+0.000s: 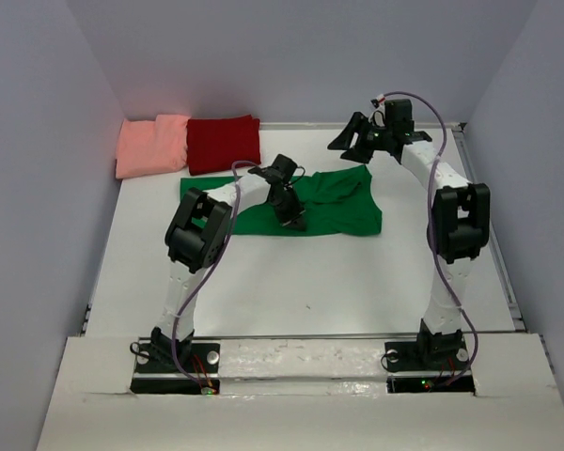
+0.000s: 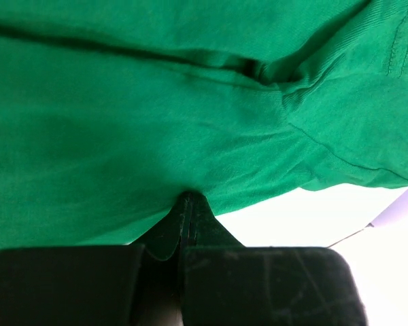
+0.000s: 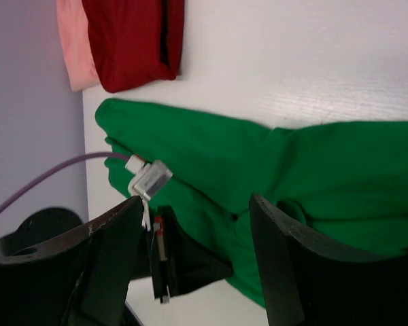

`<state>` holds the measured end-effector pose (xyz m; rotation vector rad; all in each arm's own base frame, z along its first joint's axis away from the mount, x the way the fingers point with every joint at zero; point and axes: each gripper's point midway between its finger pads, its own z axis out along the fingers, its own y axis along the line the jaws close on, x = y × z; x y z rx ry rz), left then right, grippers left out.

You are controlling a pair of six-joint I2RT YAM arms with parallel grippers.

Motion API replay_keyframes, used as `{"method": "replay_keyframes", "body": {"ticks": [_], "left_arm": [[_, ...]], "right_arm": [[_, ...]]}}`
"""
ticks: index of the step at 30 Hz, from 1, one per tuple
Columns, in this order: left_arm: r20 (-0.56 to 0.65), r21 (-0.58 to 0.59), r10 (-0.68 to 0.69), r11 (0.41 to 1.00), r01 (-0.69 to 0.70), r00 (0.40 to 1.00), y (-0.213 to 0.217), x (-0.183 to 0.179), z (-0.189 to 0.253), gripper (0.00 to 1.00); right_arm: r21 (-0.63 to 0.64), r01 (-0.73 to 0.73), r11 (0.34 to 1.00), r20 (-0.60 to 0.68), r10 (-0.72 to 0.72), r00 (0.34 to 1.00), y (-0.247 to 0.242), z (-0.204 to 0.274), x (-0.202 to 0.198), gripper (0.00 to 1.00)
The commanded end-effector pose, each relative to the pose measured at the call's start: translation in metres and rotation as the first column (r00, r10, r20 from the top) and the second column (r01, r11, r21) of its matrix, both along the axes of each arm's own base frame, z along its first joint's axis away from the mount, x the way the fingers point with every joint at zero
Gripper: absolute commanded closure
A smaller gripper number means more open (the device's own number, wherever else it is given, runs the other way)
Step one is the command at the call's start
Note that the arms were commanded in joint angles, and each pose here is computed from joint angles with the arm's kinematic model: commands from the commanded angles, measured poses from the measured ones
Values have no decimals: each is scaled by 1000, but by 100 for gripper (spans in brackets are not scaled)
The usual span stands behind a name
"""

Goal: Fold and stack the t-shirts
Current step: Fold the tshirt

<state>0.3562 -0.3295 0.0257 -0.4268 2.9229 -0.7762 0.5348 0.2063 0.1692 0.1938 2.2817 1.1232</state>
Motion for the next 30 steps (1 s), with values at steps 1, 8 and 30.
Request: {"method": "replay_keyframes", "body": {"ticks": [1, 8, 30], "left_arm": [[-9, 94, -41, 995, 42, 999, 11, -3, -8, 100], [-5, 105, -45, 993, 45, 999, 11, 2, -9, 100], [-14, 93, -44, 995, 45, 999, 7, 4, -9, 100]], "right_arm": [[-113, -84, 990, 10, 86, 996, -11, 0, -40, 30], [-210, -175, 962, -205, 131, 970, -21, -55, -74, 39], [-177, -247, 953, -287, 190, 939, 4, -101, -76, 44]]}}
